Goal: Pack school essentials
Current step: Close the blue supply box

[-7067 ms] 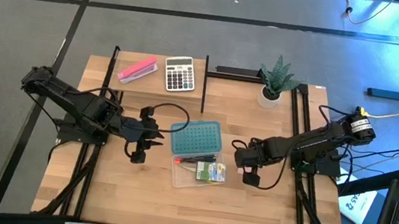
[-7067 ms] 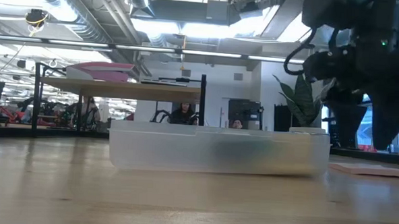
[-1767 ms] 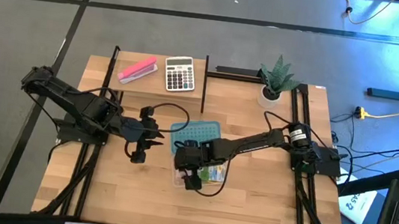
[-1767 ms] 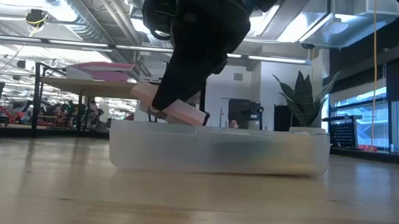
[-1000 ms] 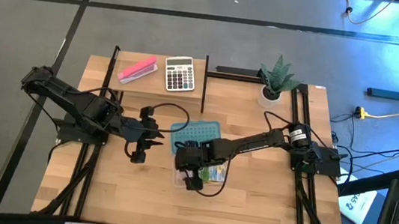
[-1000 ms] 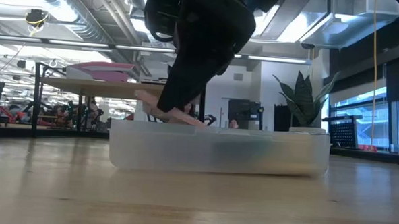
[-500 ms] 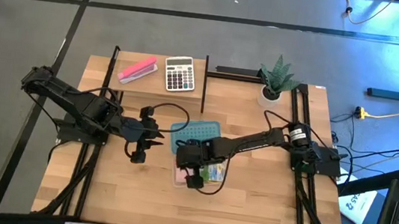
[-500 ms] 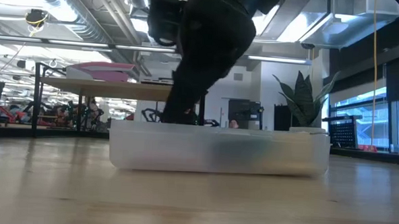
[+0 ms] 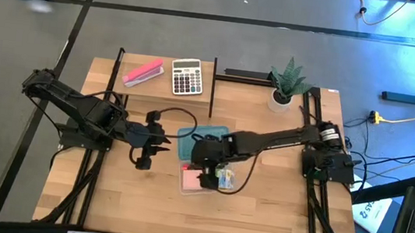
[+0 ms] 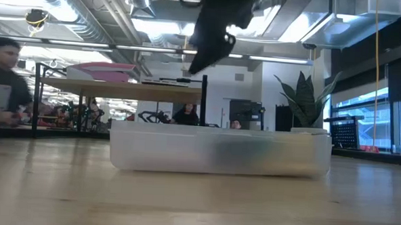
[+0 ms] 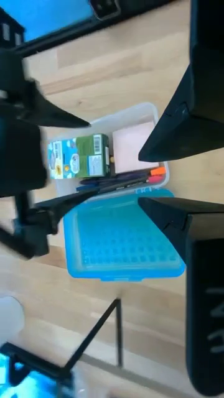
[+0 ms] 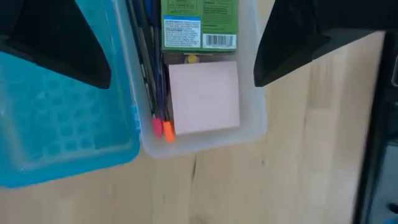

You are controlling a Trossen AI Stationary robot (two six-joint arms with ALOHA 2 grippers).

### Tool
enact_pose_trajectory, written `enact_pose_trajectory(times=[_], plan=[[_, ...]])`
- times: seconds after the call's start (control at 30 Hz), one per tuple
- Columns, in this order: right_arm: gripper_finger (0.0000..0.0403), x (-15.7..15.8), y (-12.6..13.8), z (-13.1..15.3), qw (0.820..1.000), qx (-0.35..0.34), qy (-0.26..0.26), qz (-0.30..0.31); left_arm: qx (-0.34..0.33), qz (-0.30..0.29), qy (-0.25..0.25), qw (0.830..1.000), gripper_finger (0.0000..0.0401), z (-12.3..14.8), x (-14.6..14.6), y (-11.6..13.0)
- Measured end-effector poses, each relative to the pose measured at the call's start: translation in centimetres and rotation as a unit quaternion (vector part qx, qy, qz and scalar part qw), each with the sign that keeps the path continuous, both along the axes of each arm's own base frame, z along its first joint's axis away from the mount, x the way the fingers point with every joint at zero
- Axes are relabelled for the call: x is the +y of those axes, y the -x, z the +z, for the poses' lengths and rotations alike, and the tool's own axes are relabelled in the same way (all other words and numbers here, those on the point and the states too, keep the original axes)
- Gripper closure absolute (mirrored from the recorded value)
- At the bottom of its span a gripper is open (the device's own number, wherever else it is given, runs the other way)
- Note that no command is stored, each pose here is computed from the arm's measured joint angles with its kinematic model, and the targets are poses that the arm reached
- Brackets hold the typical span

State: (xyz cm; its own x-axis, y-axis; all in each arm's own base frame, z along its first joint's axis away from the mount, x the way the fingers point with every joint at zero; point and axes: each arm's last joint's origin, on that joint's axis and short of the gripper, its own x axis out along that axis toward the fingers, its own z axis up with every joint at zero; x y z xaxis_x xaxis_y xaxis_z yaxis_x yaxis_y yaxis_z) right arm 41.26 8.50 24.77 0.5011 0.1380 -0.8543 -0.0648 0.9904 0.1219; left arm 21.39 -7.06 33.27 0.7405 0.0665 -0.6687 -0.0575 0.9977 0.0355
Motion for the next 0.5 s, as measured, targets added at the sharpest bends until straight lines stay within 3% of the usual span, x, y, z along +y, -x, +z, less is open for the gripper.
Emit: enact_pose_trajectory(times=[0.13, 0.33, 0.5], plan=[[0.0008, -0.4, 1.2, 1.9, 1.0, -0.008, 0.014, -0.001, 0.003, -0.028, -0.032, 0.999, 0.0307, 0.0, 0.0, 0.0], [0.0008, -2.2, 3.1, 4.9, 0.999, -0.019, 0.048, -0.012, -0.005, -0.029, -0.041, 0.999, 0.0307, 0.1, 0.1, -0.1], [0.0008, -3.3, 5.0, 5.3, 0.999, -0.025, 0.046, -0.012, -0.018, 0.024, -0.01, 0.999, 0.0307, 0.2, 0.7, -0.4]])
